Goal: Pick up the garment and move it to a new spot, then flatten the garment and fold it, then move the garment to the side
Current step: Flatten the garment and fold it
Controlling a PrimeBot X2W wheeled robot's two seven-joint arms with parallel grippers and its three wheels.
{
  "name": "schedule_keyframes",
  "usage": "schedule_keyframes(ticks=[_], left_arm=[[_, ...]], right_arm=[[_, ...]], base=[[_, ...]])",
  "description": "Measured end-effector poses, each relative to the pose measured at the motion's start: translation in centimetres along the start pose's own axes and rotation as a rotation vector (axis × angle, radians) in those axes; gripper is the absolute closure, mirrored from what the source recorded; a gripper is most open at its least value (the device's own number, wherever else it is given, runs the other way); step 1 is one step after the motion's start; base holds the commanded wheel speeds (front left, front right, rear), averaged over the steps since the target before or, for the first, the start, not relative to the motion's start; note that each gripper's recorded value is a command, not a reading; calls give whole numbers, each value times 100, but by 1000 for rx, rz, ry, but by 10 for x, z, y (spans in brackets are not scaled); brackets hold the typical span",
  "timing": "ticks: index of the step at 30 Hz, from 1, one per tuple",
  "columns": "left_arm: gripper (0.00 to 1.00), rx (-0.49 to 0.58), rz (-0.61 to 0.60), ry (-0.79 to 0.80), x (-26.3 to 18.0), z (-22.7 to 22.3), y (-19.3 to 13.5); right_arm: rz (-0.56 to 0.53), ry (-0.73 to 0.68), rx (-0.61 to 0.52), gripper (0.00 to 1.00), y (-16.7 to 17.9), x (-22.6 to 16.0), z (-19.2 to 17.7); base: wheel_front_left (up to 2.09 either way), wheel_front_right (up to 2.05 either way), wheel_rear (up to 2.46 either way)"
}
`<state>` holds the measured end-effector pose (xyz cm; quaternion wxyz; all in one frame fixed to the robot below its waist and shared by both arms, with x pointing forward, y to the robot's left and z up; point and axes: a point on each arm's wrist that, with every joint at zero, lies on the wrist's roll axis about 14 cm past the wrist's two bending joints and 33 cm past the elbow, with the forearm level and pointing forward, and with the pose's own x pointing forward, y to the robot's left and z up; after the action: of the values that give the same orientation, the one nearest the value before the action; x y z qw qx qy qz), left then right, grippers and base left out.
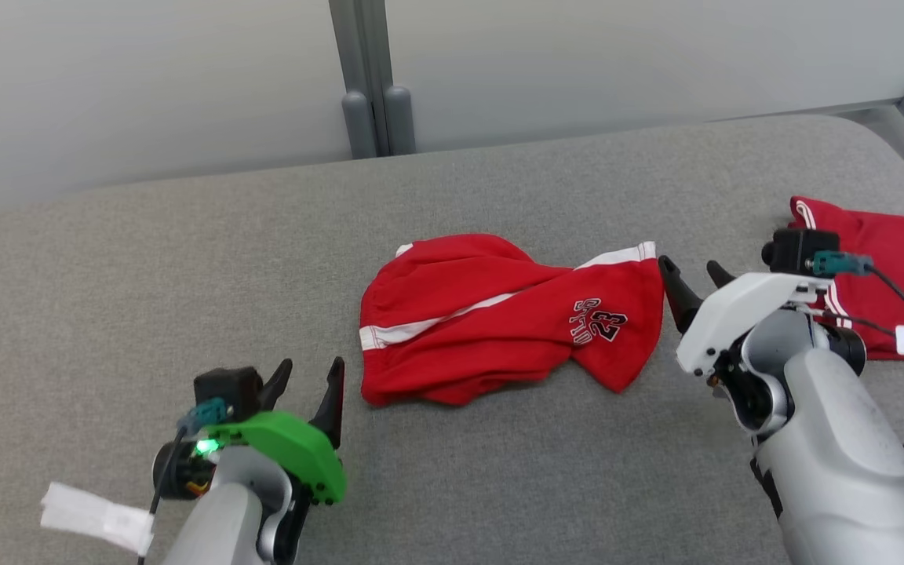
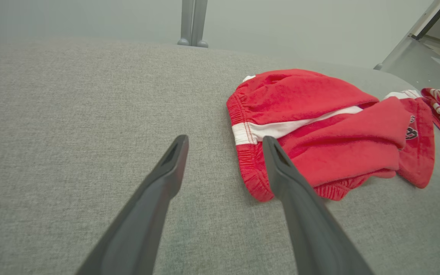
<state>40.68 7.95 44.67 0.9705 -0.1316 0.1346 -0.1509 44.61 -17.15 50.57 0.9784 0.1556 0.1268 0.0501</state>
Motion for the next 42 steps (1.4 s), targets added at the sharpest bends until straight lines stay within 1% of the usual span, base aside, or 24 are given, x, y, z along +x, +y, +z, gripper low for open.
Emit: schedule_keyframes(ticks=[3, 6, 12, 14, 17, 23, 24, 25, 30, 34, 38, 42], left_arm=[[0, -1, -13, 93, 20, -6, -7], [0, 5, -15, 149, 35, -9, -9], [0, 18, -35, 270, 56, -28, -16], [0, 21, -32, 287, 61, -33, -16], [0, 42, -5, 322, 68, -42, -12], [0, 65, 48, 369, 78, -54, -2], [48, 66, 48, 370, 80, -54, -2], [100, 69, 50, 371, 81, -55, -1], [100, 53, 30, 383, 85, -61, -5], [100, 51, 21, 384, 86, -63, -5], [100, 43, 15, 375, 86, -63, -6], [100, 44, 10, 369, 86, -62, -7]], right_arm=[[-18, 74, -6, 0, -5, 15, 0], [-39, 122, -14, 0, -10, 28, 0], [-68, 145, -26, 0, -20, 47, 4], [-68, 146, -27, 0, -21, 51, 4], [-69, 180, -31, 0, -23, 54, -7], [-89, 243, -33, 0, -32, 57, -15], [-92, 253, -31, 0, -33, 58, -16], [-91, 265, -24, 0, -33, 59, -16], [-76, 315, 38, 0, -30, 63, -22], [-75, 340, 55, 0, -29, 68, -23], [-36, 365, 105, 0, -16, 75, -24], [-6, 425, 117, 0, -4, 75, -35]], base=[[0, 0, 0], [0, 0, 0], [0, 0, 0], [0, 0, 0], [0, 0, 0], [0, 0, 0], [0, 0, 0], [0, 0, 0], [0, 0, 0], [0, 0, 0], [0, 0, 0], [0, 0, 0]])
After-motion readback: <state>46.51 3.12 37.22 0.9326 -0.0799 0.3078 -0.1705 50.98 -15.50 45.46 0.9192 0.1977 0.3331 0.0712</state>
